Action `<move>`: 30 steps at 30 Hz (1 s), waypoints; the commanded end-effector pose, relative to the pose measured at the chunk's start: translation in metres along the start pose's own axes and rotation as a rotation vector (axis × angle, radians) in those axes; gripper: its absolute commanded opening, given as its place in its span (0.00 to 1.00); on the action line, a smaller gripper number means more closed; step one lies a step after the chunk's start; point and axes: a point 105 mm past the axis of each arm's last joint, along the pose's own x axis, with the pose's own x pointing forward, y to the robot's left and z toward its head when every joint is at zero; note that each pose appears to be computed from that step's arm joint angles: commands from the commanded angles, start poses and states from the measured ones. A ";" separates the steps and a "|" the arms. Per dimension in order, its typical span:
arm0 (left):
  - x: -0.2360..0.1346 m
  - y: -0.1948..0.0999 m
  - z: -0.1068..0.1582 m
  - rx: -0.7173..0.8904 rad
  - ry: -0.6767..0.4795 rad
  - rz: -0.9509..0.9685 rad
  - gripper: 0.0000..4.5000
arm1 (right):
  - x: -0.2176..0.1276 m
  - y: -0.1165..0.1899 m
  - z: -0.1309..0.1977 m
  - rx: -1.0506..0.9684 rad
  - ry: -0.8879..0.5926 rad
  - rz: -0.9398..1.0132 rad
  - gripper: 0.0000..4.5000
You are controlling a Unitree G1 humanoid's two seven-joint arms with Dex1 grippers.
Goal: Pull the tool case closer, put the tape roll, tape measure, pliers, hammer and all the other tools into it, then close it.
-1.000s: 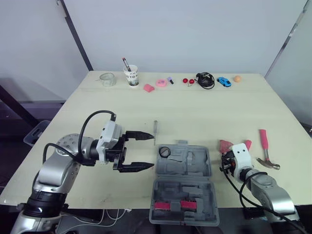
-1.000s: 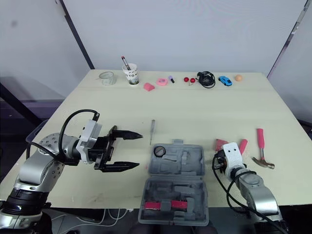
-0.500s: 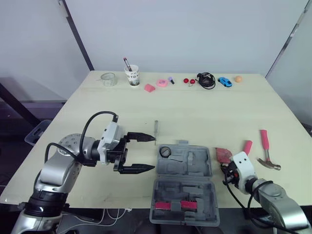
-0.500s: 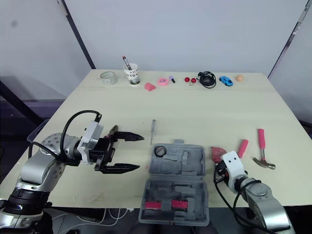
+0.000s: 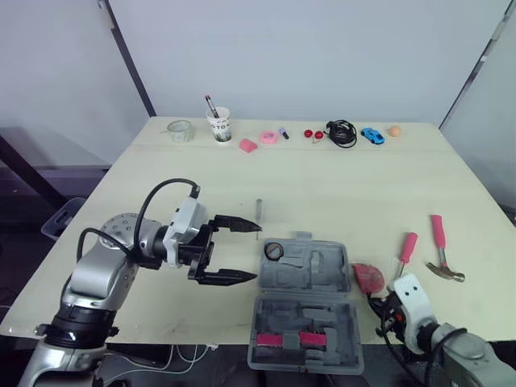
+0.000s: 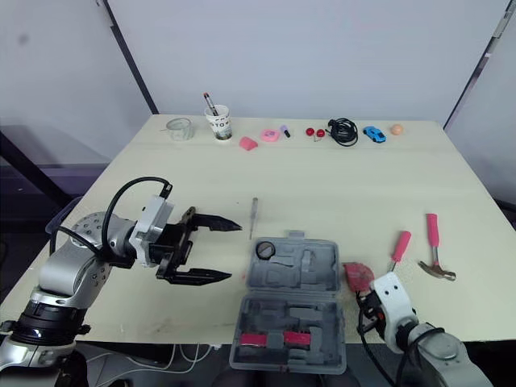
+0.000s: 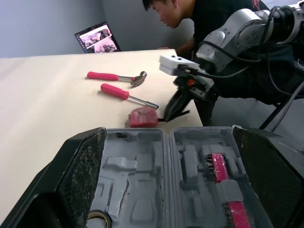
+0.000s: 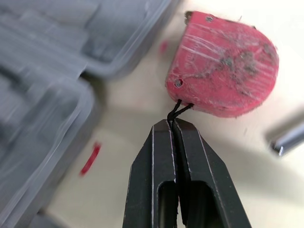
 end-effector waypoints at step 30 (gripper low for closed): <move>-0.012 -0.011 -0.007 0.000 0.057 -0.082 1.00 | -0.035 0.005 -0.005 -0.080 0.085 0.157 0.50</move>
